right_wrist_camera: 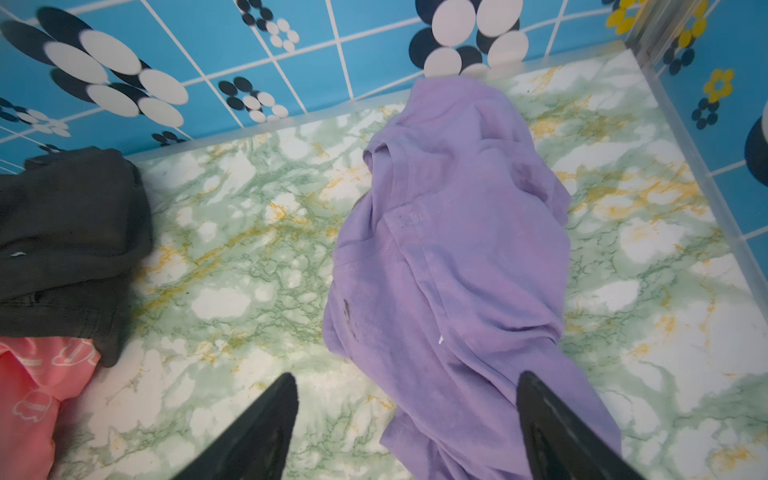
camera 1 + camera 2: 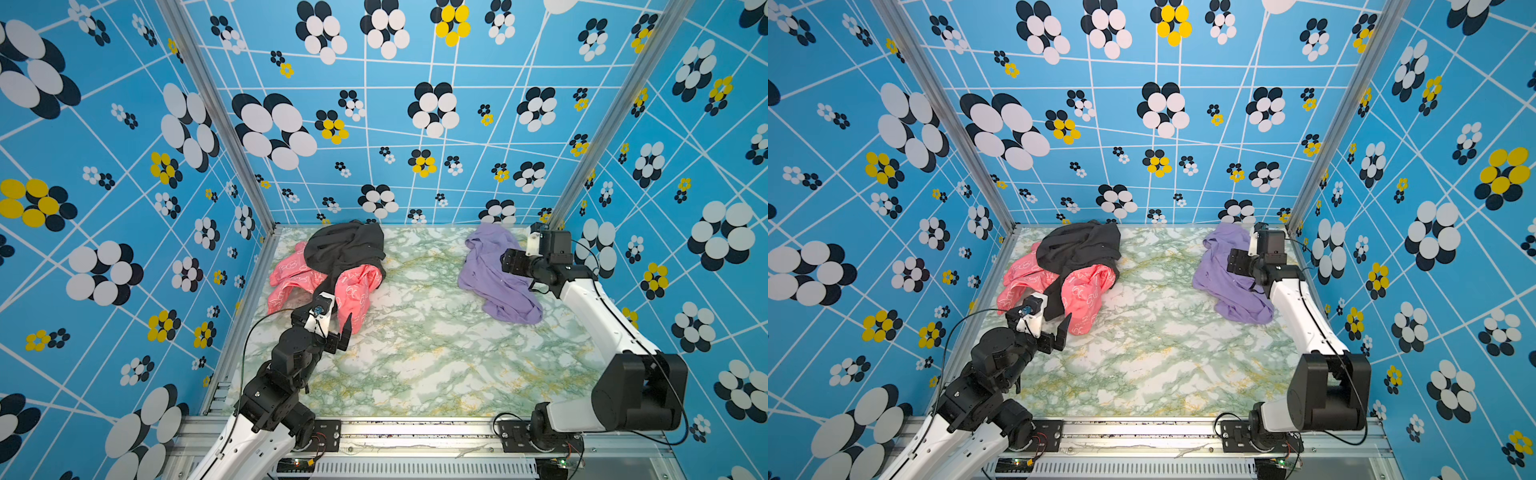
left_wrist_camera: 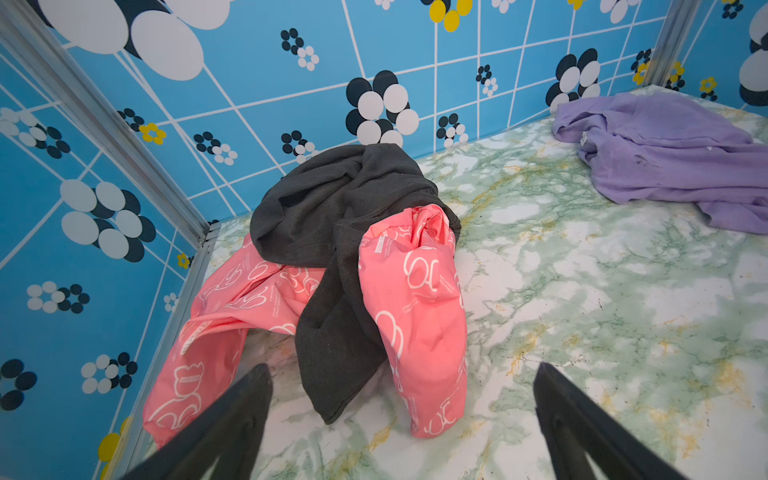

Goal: Pick out a specific cloth from the pile

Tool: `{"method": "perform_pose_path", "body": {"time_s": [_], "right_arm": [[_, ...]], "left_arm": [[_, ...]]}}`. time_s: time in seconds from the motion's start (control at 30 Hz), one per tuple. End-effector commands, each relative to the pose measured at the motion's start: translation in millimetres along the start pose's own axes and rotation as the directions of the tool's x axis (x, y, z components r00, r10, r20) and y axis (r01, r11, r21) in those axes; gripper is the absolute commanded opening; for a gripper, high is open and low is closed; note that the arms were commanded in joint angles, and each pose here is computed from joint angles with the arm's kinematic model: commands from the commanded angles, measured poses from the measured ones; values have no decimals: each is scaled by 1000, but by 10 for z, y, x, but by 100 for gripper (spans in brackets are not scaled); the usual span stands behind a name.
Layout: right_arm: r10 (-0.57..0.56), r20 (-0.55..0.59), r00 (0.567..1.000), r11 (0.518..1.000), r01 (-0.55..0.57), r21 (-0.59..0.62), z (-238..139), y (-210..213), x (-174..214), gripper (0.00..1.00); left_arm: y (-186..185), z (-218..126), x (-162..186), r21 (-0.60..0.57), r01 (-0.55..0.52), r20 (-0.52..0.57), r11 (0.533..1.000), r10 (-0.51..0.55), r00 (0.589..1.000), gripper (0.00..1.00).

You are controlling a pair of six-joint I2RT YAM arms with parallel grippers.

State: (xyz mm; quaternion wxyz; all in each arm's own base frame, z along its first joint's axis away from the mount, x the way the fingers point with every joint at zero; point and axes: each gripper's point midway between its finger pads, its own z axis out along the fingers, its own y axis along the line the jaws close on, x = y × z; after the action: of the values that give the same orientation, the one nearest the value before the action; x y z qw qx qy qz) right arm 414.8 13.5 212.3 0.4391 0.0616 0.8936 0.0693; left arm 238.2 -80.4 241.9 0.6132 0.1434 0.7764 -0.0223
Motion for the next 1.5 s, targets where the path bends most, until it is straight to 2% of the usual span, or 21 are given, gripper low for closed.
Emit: {"method": "perform_pose_path", "body": {"time_s": [0.0, 0.17, 0.4, 0.47, 0.53, 0.7, 0.9, 1.13, 1.23, 1.47], "right_arm": [[11, 185, 983, 1000, -7, -24, -93, 5, -148, 93], [-25, 260, 965, 999, 18, 33, -66, -160, 163, 98], [-74, 264, 962, 994, 49, 99, 176, -354, 600, 99], [-74, 274, 959, 994, 47, 102, 219, -373, 650, 99], [-106, 230, 968, 991, 84, 102, 248, -360, 698, 99], [-175, 312, 934, 983, 146, 113, 253, -370, 761, 99], [-185, 326, 927, 982, 162, 95, 379, -366, 912, 99], [-188, 342, 921, 982, 170, 83, 520, -366, 1013, 99], [-189, 300, 935, 982, 170, 86, 541, -374, 1025, 99], [-176, 298, 938, 982, 148, 115, 558, -434, 1006, 99]], "left_arm": [[223, 35, -67, -127, 97, 41, 987, -92, 995, 99], [354, 226, -33, -206, 103, 67, 973, -91, 994, 99], [778, 585, 363, -329, 231, 61, 916, -224, 973, 99], [898, 646, 460, -357, 254, 78, 899, -242, 967, 99], [1012, 692, 551, -395, 261, 84, 881, -249, 965, 99], [1132, 792, 731, -437, 256, 90, 862, -242, 966, 99], [1117, 938, 883, -427, 225, 91, 876, -205, 974, 99], [1029, 1163, 953, -357, 206, 97, 911, -183, 978, 99], [996, 1276, 1002, -336, 195, 75, 922, -180, 981, 99], [974, 1476, 1153, -323, 179, 28, 929, -180, 983, 99]]}}
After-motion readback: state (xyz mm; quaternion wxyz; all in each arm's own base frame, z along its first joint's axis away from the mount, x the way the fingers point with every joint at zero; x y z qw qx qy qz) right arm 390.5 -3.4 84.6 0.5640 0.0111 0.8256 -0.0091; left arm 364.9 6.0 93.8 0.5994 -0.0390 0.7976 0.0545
